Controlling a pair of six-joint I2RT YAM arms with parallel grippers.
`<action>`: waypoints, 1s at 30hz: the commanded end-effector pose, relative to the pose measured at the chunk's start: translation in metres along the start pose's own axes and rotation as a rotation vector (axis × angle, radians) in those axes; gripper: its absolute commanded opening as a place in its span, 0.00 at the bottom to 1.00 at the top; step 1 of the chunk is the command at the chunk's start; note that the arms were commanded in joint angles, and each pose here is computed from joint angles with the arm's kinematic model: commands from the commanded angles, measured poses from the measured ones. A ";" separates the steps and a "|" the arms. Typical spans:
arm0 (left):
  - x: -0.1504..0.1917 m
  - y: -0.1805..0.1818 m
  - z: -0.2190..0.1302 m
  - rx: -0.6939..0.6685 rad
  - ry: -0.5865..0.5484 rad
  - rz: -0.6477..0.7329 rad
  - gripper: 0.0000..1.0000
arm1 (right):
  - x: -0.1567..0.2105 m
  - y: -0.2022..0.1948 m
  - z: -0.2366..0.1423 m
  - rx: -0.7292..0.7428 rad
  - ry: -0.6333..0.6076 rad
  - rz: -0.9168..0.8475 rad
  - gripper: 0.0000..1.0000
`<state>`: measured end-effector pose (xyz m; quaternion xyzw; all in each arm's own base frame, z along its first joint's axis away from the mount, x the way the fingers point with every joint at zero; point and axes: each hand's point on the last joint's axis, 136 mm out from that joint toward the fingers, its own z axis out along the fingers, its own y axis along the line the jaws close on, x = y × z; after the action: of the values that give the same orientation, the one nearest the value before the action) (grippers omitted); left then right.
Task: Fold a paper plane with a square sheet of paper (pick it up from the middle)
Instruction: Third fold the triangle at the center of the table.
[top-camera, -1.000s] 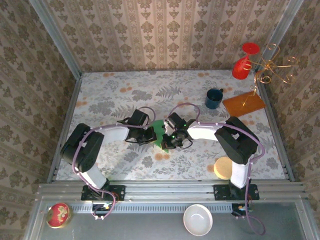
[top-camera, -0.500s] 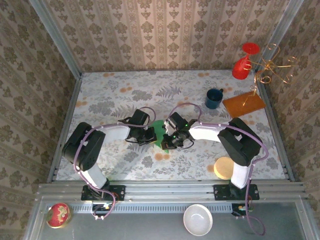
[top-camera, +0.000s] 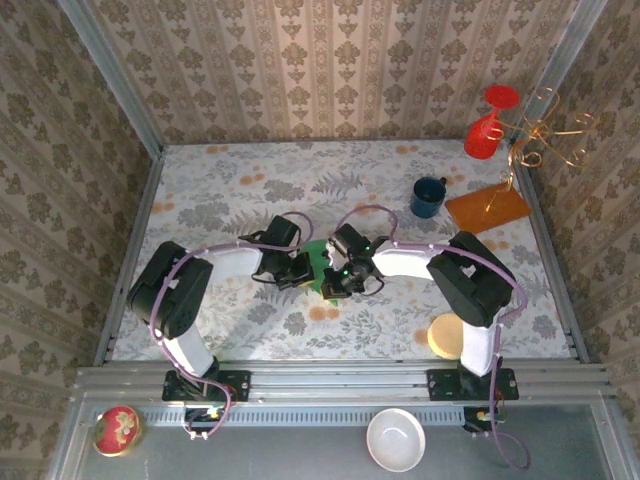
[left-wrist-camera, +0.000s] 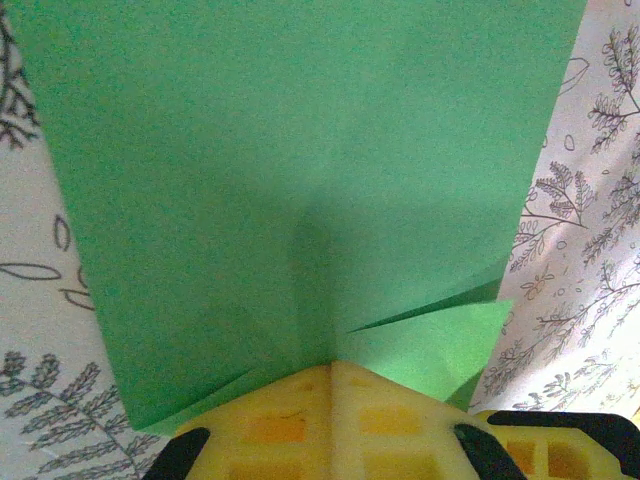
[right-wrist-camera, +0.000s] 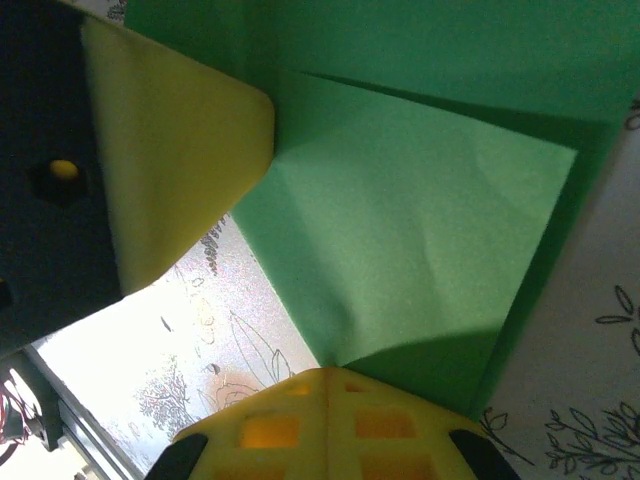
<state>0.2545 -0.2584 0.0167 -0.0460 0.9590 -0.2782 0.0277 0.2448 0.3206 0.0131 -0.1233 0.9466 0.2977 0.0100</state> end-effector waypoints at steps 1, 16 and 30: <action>0.022 0.068 0.012 -0.246 0.064 -0.075 0.05 | 0.041 -0.031 0.006 0.080 0.102 0.047 0.06; 0.020 0.064 0.012 -0.209 0.063 -0.076 0.05 | 0.033 0.000 -0.039 -0.081 -0.078 -0.019 0.08; 0.020 0.060 0.015 -0.193 0.066 -0.079 0.05 | 0.003 -0.009 -0.005 0.001 -0.020 0.012 0.05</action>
<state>0.2548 -0.2582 0.0163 -0.0479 0.9569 -0.2858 0.0208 0.2500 0.3175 0.0225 -0.1148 0.9377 0.3260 0.0362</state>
